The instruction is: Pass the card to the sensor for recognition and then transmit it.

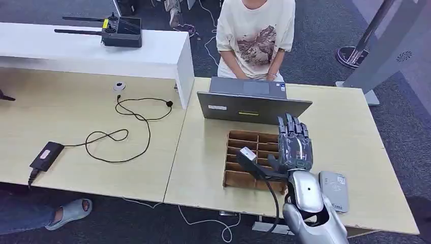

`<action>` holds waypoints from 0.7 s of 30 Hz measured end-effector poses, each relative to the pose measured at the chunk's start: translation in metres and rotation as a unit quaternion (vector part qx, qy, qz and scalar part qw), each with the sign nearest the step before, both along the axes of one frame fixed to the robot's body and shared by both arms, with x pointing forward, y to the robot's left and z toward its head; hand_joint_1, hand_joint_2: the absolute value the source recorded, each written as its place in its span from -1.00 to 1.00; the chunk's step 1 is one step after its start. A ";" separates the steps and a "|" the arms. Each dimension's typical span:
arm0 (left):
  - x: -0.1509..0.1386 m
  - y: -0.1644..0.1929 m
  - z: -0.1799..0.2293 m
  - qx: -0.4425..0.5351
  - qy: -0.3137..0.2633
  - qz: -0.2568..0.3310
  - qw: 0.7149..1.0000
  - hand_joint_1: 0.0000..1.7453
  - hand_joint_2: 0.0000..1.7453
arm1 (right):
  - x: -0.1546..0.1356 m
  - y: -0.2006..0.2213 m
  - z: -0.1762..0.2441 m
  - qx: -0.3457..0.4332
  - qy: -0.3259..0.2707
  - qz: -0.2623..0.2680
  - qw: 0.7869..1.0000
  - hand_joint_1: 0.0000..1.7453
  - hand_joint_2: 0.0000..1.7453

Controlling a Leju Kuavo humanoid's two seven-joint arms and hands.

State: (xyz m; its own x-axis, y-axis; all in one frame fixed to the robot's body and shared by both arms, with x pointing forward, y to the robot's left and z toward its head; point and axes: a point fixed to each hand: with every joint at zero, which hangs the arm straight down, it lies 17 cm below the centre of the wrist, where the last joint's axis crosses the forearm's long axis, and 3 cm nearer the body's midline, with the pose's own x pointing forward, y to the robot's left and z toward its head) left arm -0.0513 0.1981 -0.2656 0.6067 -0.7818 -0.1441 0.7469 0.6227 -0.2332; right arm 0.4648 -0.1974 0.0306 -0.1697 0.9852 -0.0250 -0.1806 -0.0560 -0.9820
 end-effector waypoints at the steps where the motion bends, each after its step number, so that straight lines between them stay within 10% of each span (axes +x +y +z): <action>1: 0.000 0.000 0.000 0.000 0.000 0.000 1.000 -1.00 -1.00 | 0.000 0.000 0.000 0.000 0.000 0.000 1.000 -1.00 1.00; 21: -0.001 0.000 0.001 -0.002 0.003 -0.001 1.000 -1.00 -1.00 | -0.008 0.000 -0.009 0.007 0.014 0.007 1.000 -0.76 1.00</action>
